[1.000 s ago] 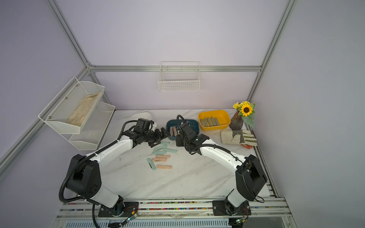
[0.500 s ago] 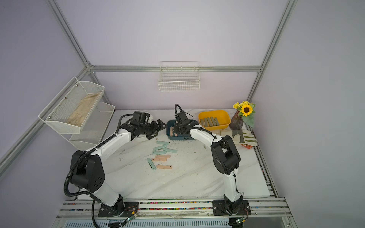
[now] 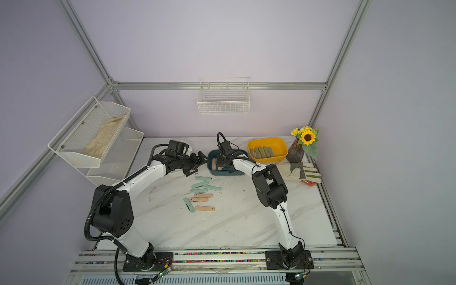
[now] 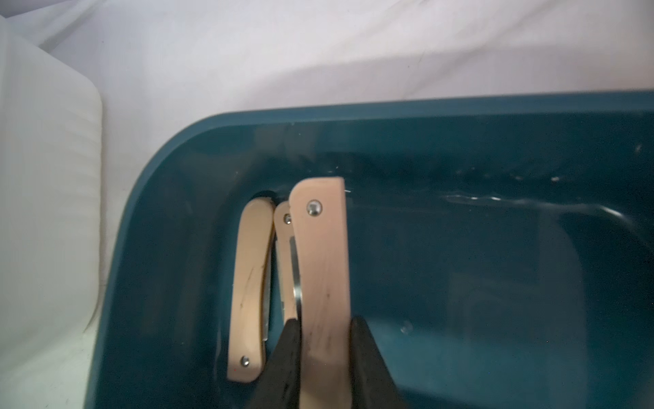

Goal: Place the fruit knives into the storage box by color
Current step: Place the fruit knife in the storage box.

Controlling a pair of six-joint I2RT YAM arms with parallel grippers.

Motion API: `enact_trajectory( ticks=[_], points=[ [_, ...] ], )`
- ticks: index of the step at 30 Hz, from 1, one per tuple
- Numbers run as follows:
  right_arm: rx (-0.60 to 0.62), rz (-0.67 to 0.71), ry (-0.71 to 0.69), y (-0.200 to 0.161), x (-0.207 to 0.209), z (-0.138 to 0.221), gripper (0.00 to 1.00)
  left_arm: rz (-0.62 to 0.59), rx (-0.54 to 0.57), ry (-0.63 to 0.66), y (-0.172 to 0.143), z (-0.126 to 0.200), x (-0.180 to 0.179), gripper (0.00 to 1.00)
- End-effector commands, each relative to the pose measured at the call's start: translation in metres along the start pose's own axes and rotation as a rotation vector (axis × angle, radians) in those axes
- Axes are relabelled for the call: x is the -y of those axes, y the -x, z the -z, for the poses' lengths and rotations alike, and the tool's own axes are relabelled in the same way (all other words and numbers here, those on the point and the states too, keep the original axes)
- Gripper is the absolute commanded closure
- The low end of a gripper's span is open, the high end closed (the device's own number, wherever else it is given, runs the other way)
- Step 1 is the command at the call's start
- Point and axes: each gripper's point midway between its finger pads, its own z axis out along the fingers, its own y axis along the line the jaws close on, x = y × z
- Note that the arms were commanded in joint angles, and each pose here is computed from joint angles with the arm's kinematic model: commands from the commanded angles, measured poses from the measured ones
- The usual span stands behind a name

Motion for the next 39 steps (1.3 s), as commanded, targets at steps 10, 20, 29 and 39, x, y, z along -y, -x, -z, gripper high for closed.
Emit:
enact_trajectory(
  ticks=[10, 20, 29, 39],
  points=[
    [0.006, -0.003, 0.002, 0.01, 0.005, -0.019, 0.76, -0.063, 0.063, -0.081, 0.026, 0.019, 0.039, 0.0],
    [-0.017, -0.005, 0.001, 0.002, 0.007, -0.029, 0.71, -0.062, 0.067, -0.083, 0.025, 0.021, 0.039, 0.0],
    [0.0, -0.009, 0.015, 0.011, 0.003, -0.013, 0.58, -0.059, 0.07, -0.082, 0.024, 0.024, 0.039, 0.0],
    [0.093, 0.008, 0.078, 0.051, -0.018, 0.053, 0.5, -0.054, 0.078, -0.086, 0.015, 0.037, 0.039, 0.0]
  ],
)
